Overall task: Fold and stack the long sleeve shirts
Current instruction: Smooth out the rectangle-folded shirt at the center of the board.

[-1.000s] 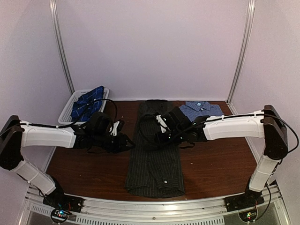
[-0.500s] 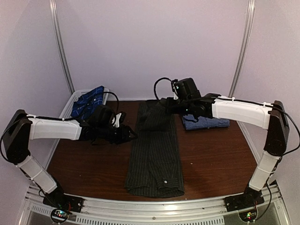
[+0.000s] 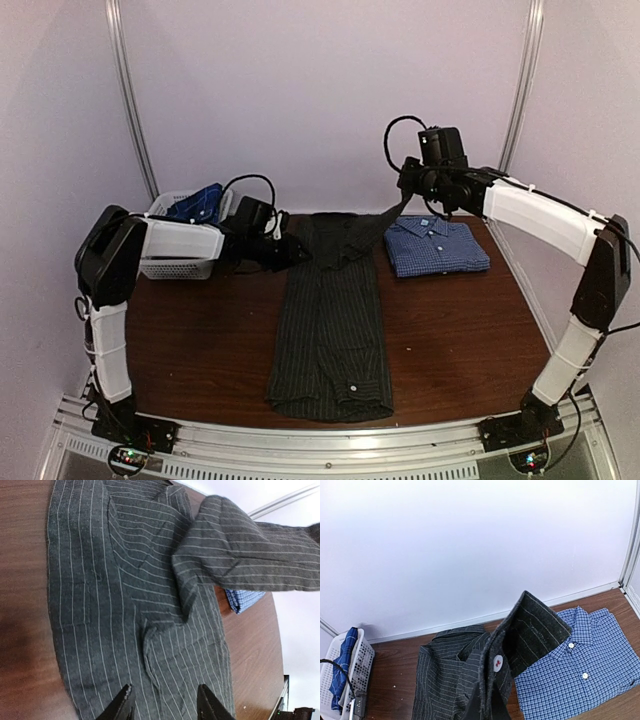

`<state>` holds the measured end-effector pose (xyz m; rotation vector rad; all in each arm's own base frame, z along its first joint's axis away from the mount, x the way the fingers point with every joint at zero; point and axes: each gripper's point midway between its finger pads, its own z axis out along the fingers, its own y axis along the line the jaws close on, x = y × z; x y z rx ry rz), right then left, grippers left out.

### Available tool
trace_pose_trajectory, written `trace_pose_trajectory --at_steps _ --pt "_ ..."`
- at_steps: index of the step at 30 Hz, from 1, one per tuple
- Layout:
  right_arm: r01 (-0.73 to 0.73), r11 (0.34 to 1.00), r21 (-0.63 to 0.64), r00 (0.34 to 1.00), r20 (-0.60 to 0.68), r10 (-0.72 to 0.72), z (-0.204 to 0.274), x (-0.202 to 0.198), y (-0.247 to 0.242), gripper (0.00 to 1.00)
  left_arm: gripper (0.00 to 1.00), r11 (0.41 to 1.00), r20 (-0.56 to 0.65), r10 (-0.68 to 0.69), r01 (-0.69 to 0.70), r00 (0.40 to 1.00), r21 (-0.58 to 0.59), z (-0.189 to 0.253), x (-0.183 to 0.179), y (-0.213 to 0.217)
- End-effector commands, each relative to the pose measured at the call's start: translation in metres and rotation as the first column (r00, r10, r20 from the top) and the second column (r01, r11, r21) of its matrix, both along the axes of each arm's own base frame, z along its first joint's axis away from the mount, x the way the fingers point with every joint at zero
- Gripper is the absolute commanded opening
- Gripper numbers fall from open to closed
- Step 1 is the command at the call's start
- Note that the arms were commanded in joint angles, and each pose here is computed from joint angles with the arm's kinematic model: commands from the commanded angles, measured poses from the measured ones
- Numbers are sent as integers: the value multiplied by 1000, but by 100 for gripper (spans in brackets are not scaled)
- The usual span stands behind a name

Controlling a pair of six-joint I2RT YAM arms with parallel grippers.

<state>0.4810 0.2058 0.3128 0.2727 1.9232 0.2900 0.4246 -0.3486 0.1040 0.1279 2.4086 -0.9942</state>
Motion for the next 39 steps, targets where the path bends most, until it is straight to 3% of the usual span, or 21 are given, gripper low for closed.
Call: trace_pose_trajectory --at_steps 1,9,16,26,39 --pt "43 999 2 997 56 -43 35 -6 -16 0 43 999 89 -13 16 996 -37 5 39 -19" --pt "18 1000 19 999 40 -19 30 -30 -23 0 43 988 91 -71 82 993 -133 -2 66 -55" --pt "42 999 -31 998 53 -40 41 -45 -39 0 42 988 41 -60 65 997 -138 -32 73 -60" --pt "-90 996 -18 996 -24 90 -5 -68 -21 0 42 992 -6 73 -73 997 -104 -55 104 -31" --pt "-173 985 5 985 -9 173 2 -113 1 0 42 990 -24 92 -94 995 -104 -75 133 -30"
